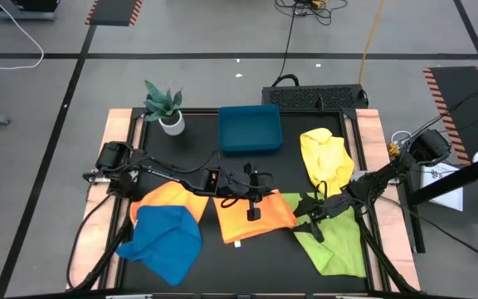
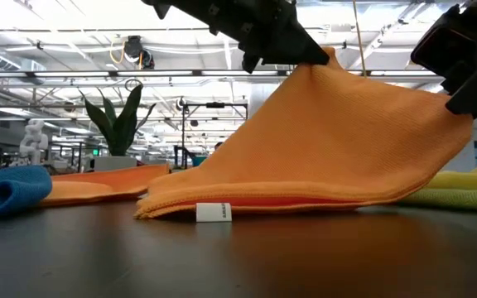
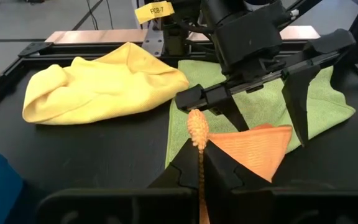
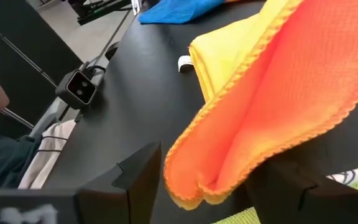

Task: Fold microfiber towels
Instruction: Fold the right orange microfiber towel

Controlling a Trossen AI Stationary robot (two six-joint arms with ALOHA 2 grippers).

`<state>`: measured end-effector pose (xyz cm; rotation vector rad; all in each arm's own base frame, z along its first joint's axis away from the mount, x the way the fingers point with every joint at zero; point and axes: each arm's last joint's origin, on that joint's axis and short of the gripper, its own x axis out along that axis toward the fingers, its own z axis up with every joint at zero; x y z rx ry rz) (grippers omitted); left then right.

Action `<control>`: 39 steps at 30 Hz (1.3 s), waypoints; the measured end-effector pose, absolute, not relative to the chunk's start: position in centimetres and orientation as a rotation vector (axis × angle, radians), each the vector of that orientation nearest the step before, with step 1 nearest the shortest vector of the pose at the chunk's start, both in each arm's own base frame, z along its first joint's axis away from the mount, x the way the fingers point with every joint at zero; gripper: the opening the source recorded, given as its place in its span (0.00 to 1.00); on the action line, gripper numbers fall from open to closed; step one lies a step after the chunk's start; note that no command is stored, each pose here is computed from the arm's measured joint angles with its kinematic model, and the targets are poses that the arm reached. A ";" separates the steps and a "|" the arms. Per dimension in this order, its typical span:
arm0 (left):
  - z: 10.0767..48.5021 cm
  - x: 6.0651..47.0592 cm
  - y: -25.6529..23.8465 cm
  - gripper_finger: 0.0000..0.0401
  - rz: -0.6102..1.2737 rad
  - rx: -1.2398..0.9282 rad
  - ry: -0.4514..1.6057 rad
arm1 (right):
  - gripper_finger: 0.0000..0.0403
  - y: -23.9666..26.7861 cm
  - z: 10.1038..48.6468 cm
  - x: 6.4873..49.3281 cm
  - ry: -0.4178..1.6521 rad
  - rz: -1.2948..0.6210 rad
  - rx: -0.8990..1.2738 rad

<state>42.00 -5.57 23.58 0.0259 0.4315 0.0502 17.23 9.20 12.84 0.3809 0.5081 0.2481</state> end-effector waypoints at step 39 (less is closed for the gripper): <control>31.5 30.8 -21.1 0.01 0.142 0.063 0.238 | 0.00 11.9 24.9 20.3 0.218 0.590 0.225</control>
